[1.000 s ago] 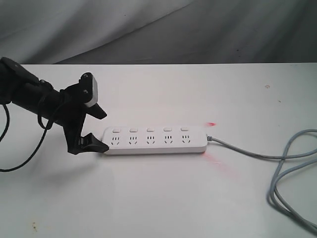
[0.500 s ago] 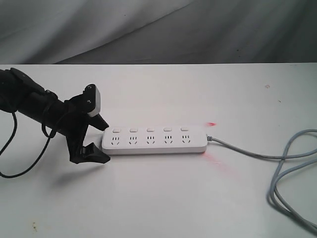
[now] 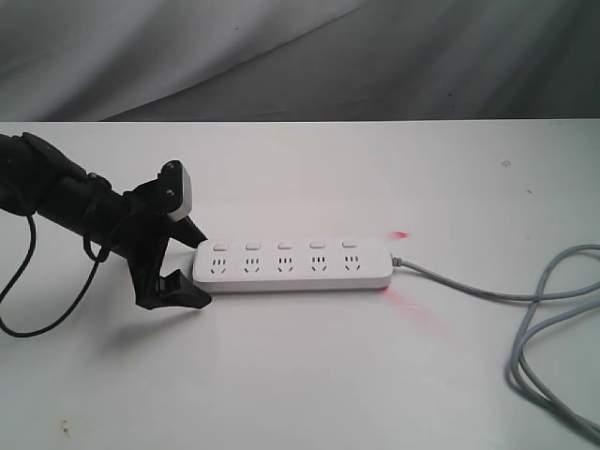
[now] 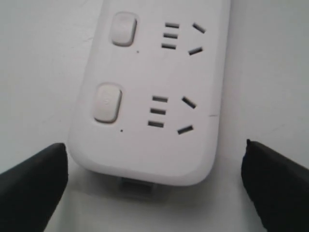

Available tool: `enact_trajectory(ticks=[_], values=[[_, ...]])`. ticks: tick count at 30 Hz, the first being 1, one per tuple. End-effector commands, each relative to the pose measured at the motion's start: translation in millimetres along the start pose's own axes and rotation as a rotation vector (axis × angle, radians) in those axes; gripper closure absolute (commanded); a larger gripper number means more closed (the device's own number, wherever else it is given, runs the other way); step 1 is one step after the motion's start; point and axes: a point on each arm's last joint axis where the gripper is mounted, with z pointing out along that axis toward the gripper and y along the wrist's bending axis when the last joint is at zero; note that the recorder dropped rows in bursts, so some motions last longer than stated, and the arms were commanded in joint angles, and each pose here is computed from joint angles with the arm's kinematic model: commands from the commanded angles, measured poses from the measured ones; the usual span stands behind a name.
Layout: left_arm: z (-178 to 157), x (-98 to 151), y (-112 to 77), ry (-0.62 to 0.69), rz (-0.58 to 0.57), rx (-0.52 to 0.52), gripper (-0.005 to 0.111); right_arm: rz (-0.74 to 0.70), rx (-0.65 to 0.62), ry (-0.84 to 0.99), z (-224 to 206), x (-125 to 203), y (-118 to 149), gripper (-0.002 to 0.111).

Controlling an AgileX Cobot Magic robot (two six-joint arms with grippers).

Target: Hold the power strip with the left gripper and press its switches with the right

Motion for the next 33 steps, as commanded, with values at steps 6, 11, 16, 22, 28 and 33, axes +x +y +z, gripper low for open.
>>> enact_trajectory(ticks=[6,11,16,22,28,33], values=[[-1.3,-2.2,2.3,-0.010,-0.003,-0.014,0.046,0.003,0.005,-0.011,-0.1,0.2,-0.3,0.108],[-1.3,-2.2,2.3,-0.010,-0.007,-0.014,0.053,0.003,0.005,-0.011,-0.1,0.2,-0.3,0.108],[-1.3,-2.2,2.3,-0.010,-0.007,-0.014,0.053,0.003,0.005,-0.011,-0.1,0.2,-0.3,0.108],[-1.3,-2.2,2.3,-0.010,-0.007,-0.014,0.053,0.003,0.005,-0.011,-0.1,0.2,-0.3,0.108],[-1.3,-2.2,2.3,-0.010,-0.007,-0.014,0.053,0.003,0.005,-0.011,-0.1,0.2,-0.3,0.108],[-1.3,-2.2,2.3,-0.010,-0.007,-0.014,0.053,0.003,0.005,-0.011,-0.1,0.2,-0.3,0.108]])
